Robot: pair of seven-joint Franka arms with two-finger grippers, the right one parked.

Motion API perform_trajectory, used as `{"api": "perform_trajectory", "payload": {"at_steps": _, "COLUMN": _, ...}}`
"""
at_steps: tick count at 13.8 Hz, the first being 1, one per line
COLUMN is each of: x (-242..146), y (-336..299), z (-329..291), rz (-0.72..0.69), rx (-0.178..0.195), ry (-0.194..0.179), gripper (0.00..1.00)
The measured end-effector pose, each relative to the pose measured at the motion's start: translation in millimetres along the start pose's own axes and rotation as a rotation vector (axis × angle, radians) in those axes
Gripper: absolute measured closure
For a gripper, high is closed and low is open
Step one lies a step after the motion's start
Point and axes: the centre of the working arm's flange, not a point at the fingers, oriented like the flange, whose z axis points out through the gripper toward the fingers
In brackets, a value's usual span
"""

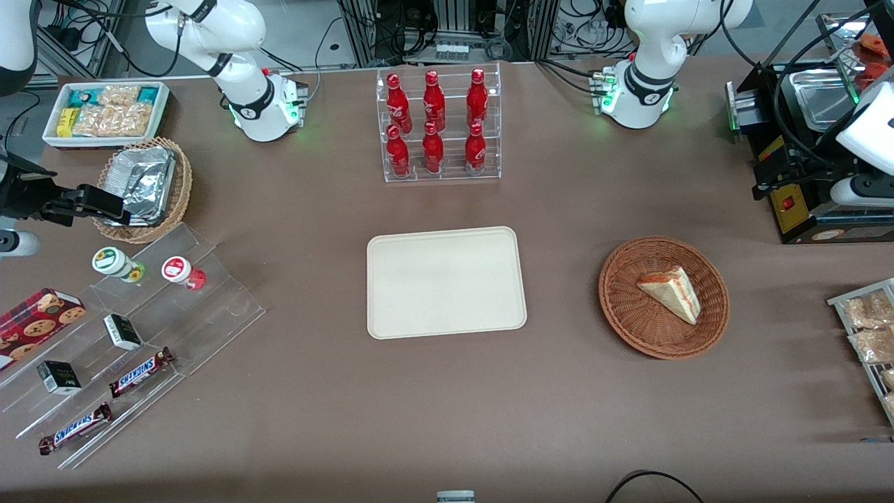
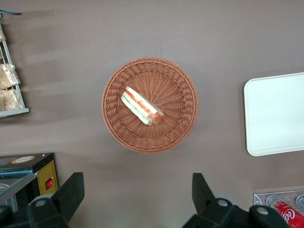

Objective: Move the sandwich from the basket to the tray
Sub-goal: 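Lower the open left gripper over the wrapped sandwich in the wicker basket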

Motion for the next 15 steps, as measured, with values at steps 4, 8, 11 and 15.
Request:
{"api": "perform_trajectory", "payload": {"at_steps": 4, "x": 1.5, "y": -0.3, "z": 3.1, "rz": 0.000, "rx": 0.000, "ry": -0.006, "gripper": 0.00}}
{"api": "perform_trajectory", "payload": {"at_steps": 8, "x": 20.9, "y": -3.2, "z": 46.4, "rz": -0.006, "rx": 0.013, "ry": -0.052, "gripper": 0.00}}
{"api": "perform_trajectory", "payload": {"at_steps": 11, "x": 43.0, "y": -2.4, "z": 110.7, "rz": -0.056, "rx": 0.024, "ry": -0.068, "gripper": 0.00}}
{"api": "perform_trajectory", "payload": {"at_steps": 15, "x": 43.3, "y": -8.9, "z": 194.3, "rz": -0.107, "rx": 0.026, "ry": -0.020, "gripper": 0.00}}
